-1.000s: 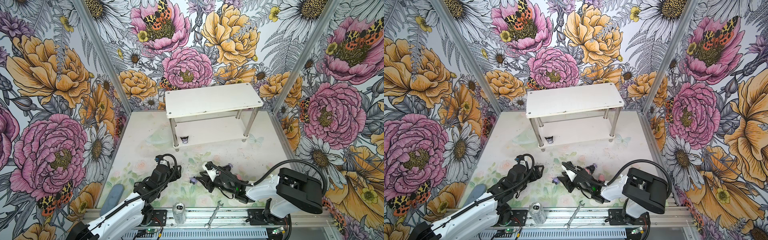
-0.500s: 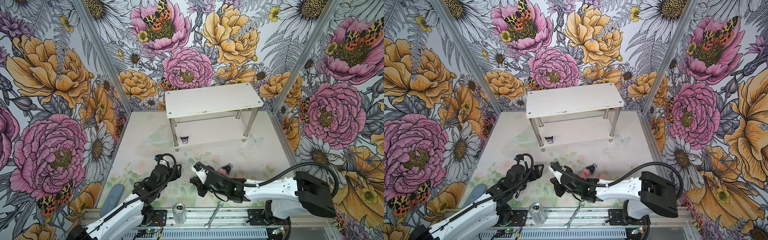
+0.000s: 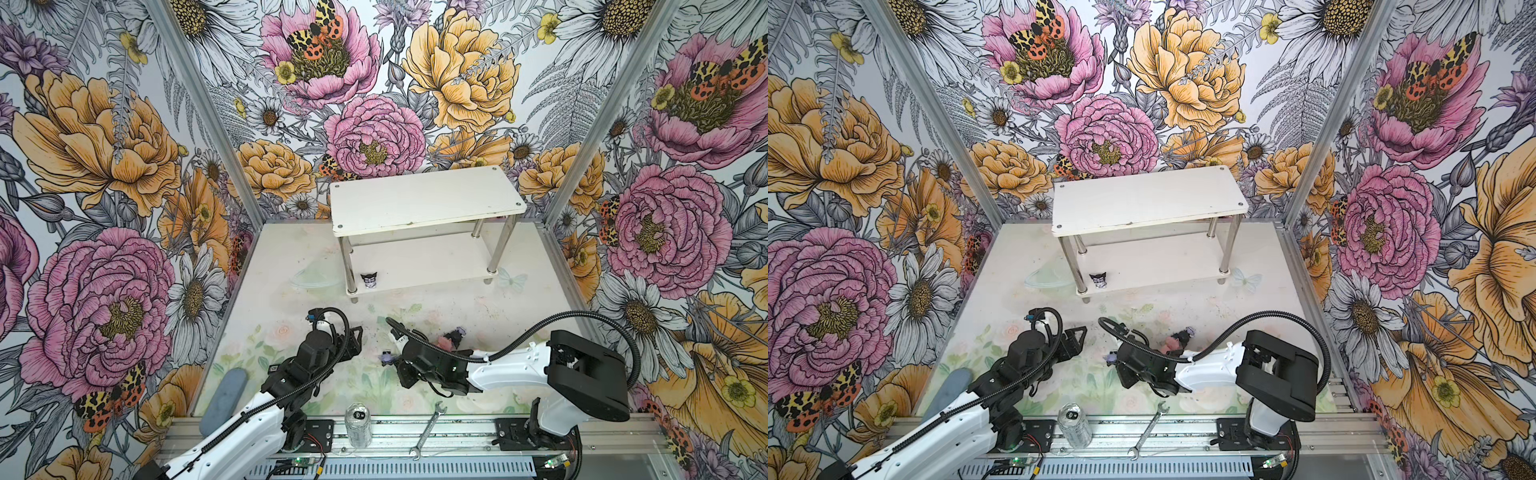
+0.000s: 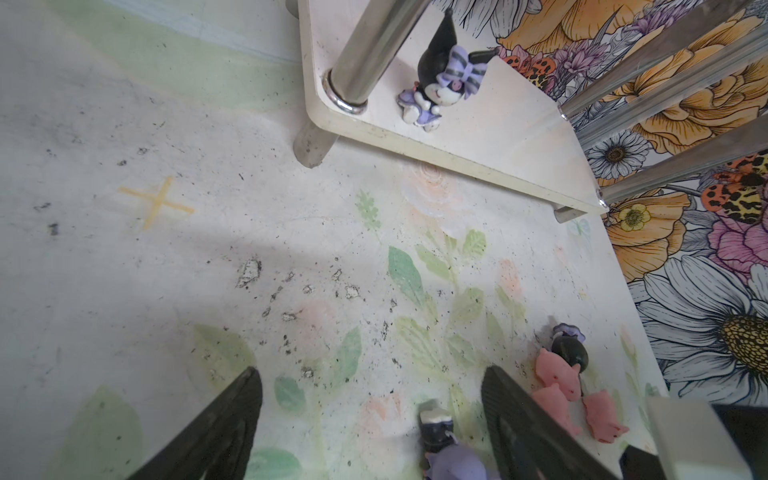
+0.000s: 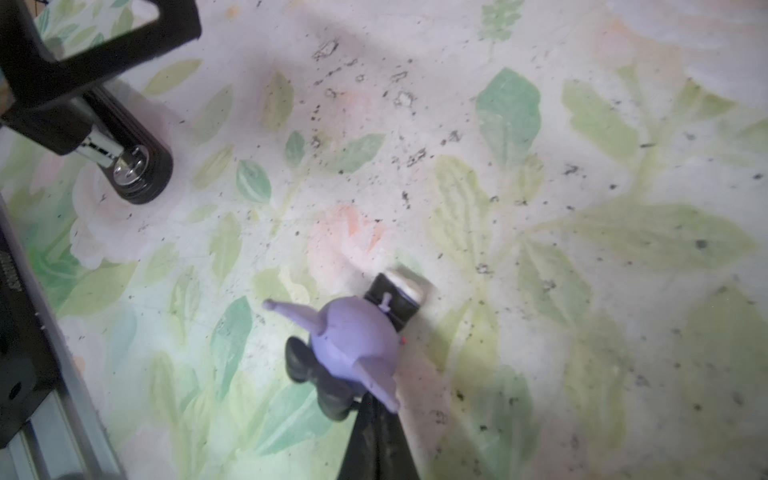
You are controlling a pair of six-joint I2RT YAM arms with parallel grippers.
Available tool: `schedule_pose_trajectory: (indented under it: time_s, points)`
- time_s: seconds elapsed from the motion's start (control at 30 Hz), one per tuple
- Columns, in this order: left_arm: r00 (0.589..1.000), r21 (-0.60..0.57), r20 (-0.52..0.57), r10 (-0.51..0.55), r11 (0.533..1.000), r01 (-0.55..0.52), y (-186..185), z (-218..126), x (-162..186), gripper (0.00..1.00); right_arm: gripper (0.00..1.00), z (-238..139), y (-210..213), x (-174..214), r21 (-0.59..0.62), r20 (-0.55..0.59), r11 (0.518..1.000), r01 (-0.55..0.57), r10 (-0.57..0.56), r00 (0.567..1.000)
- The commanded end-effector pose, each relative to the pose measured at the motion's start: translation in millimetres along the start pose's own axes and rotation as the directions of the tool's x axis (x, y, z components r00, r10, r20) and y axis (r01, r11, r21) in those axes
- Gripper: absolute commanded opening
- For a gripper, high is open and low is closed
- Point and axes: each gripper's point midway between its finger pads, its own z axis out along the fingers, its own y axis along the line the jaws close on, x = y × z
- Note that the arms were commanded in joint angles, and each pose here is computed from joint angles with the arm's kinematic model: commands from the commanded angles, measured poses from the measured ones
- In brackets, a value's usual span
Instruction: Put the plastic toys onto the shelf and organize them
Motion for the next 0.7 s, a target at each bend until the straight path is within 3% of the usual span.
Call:
schedule_pose_trajectory:
  time_s: [0.0, 0.33, 0.43, 0.47, 0.67]
  points:
    - [1.0, -0.004, -0.006, 0.014, 1.0, -0.014, 4, 1, 5, 0.85, 0.0, 5, -4, -19, -0.006, 0.066, 0.999, -0.041, 0.041, 0.997]
    - [1.0, -0.015, -0.007, 0.019, 1.0, -0.019, 6, 0, 5, 0.85, 0.03, -13, -10, -16, -0.001, 0.051, 0.998, -0.055, 0.055, 0.997]
    - [1.0, -0.014, -0.004, 0.018, 1.0, -0.018, 6, 1, 5, 0.85, 0.35, -25, 3, -6, -0.019, 0.021, 1.0, 0.025, -0.024, 0.999]
    - [1.0, -0.012, -0.005, 0.019, 1.0, -0.019, 6, 2, 5, 0.85, 0.42, -27, 5, -3, -0.019, 0.014, 0.999, 0.041, -0.04, 0.999]
    - [1.0, -0.006, -0.015, 0.015, 1.0, -0.015, 5, 3, 7, 0.85, 0.69, -26, 18, 1, -0.034, 0.005, 0.995, 0.093, -0.093, 0.996]
